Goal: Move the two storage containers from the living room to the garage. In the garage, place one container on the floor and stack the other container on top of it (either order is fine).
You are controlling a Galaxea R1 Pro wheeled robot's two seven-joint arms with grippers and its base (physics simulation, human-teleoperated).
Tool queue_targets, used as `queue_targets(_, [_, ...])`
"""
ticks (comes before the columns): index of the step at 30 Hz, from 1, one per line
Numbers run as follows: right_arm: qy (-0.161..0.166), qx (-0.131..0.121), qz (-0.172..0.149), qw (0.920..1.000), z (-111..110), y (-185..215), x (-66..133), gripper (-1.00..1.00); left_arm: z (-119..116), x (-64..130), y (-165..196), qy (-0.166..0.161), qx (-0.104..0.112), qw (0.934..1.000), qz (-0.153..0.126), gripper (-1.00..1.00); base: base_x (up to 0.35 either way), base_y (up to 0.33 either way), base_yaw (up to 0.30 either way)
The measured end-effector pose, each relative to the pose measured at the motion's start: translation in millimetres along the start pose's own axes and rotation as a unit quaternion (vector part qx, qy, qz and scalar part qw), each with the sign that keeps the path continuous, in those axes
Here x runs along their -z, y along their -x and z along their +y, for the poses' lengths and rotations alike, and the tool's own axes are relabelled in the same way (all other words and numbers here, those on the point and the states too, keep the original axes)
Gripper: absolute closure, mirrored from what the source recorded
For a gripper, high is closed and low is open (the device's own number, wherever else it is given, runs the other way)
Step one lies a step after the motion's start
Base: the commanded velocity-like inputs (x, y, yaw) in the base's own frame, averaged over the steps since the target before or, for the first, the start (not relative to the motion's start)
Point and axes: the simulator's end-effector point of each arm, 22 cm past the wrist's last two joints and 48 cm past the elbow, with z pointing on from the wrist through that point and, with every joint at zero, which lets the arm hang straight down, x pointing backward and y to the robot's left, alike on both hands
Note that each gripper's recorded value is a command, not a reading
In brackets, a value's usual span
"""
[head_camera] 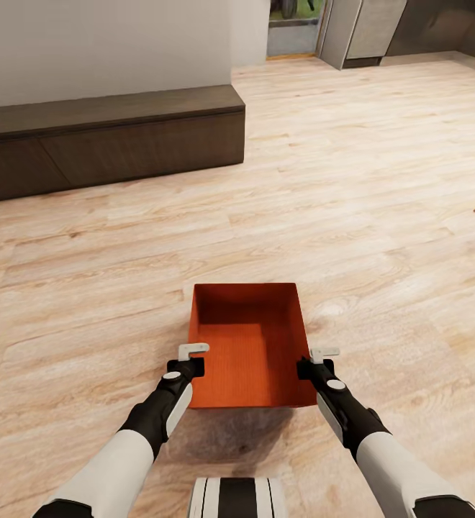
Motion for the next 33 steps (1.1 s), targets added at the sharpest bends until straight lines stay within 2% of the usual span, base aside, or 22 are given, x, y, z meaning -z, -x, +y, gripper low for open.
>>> queue_targets(33, [0.0, 0.0, 0.001, 1.0, -4.0, 52.2, 50.1, 1.0, -1.6, 55.3, 46.8, 0.0, 0.0, 1.0, 0.001, 1.0, 0.0, 0.0, 0.0])
